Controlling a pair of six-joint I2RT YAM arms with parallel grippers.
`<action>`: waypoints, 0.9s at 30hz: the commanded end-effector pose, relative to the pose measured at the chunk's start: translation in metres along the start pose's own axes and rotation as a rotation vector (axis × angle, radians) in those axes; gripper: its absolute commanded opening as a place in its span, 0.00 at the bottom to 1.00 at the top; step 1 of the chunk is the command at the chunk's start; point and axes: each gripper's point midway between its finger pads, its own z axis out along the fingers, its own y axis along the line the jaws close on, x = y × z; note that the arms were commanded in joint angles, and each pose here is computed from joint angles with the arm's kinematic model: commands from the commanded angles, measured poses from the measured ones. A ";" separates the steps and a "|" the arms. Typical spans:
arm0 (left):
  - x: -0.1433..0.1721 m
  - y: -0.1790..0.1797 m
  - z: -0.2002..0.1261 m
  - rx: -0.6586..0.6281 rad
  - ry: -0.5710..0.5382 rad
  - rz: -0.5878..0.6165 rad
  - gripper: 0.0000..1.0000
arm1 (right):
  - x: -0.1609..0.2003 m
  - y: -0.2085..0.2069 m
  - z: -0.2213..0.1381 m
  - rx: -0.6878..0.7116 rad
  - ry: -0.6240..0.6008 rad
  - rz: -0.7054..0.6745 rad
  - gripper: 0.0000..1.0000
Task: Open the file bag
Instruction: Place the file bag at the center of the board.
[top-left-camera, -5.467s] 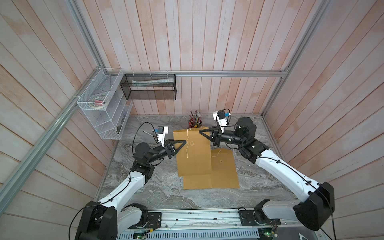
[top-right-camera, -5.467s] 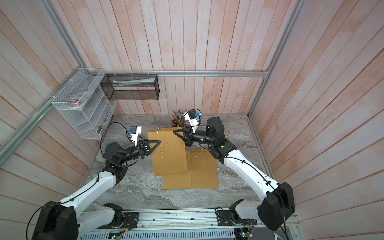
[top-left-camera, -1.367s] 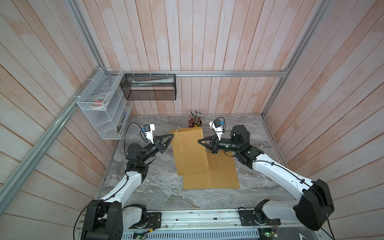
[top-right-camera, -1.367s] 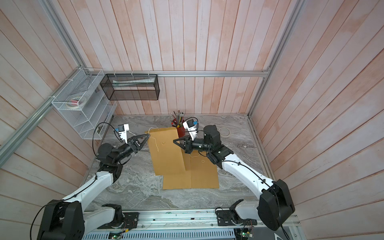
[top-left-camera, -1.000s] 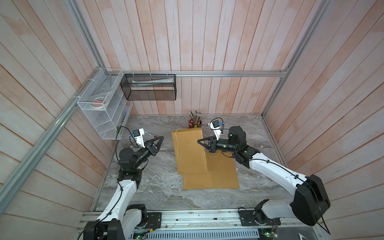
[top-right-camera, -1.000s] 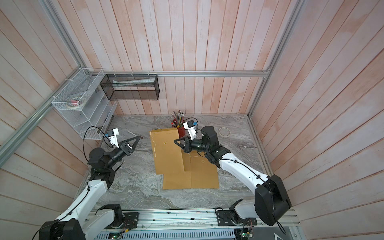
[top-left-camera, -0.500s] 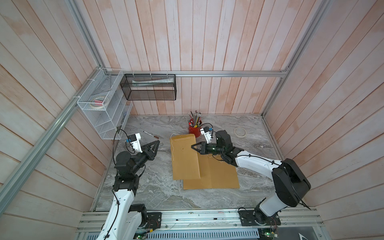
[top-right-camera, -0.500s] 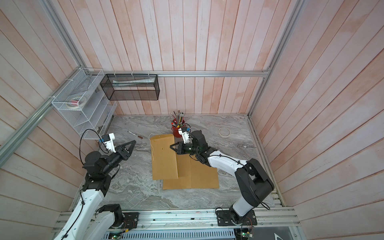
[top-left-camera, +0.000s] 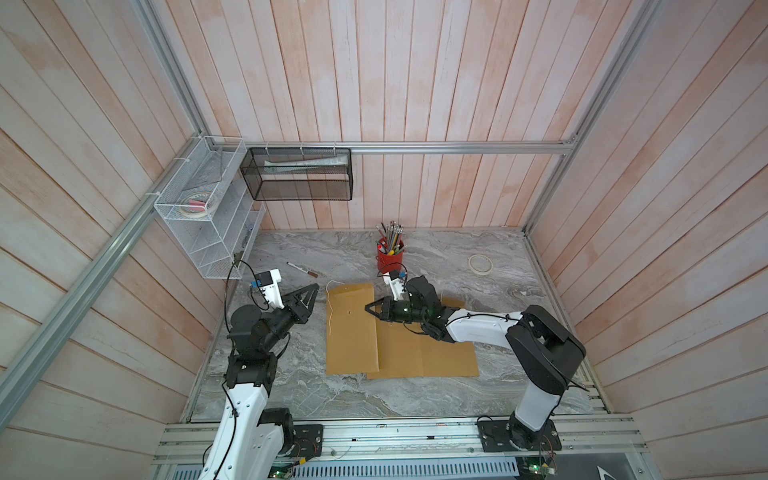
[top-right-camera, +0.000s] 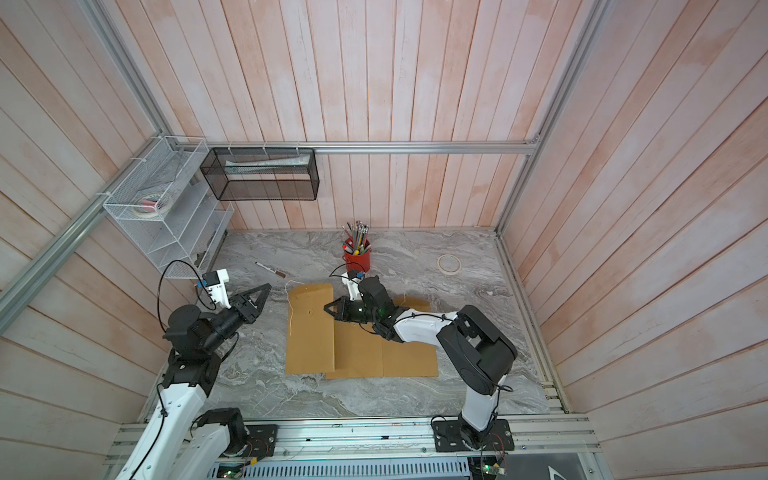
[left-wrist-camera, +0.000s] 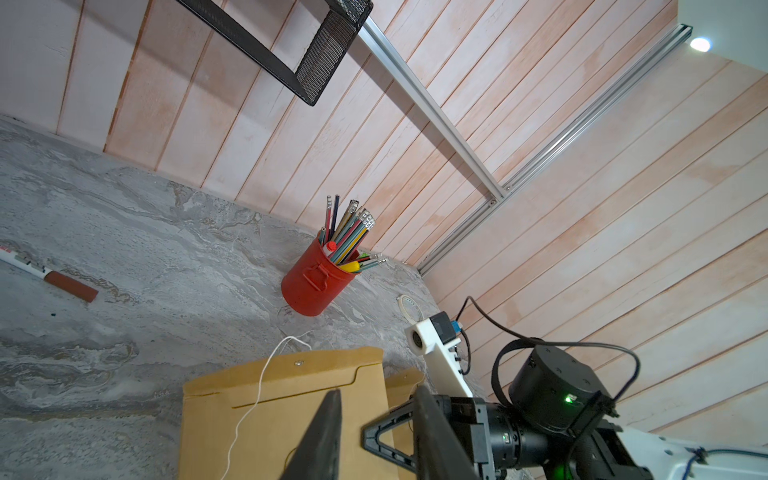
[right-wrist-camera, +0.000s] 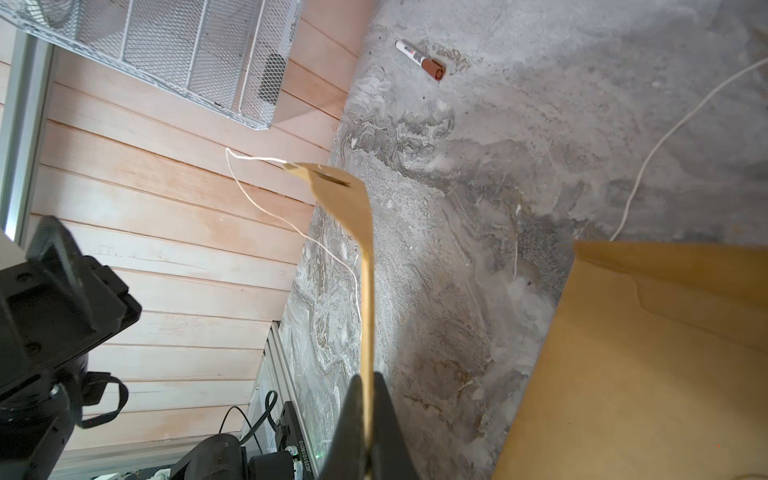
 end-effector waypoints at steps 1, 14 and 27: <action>-0.001 0.002 -0.003 -0.017 -0.004 0.022 0.32 | -0.009 0.008 0.005 -0.027 -0.033 0.009 0.00; 0.000 0.005 0.001 -0.019 0.006 0.012 0.32 | 0.004 -0.007 0.029 -0.013 0.012 0.055 0.00; 0.002 0.006 0.000 -0.022 0.011 0.011 0.32 | 0.025 -0.019 0.053 0.041 0.030 0.107 0.00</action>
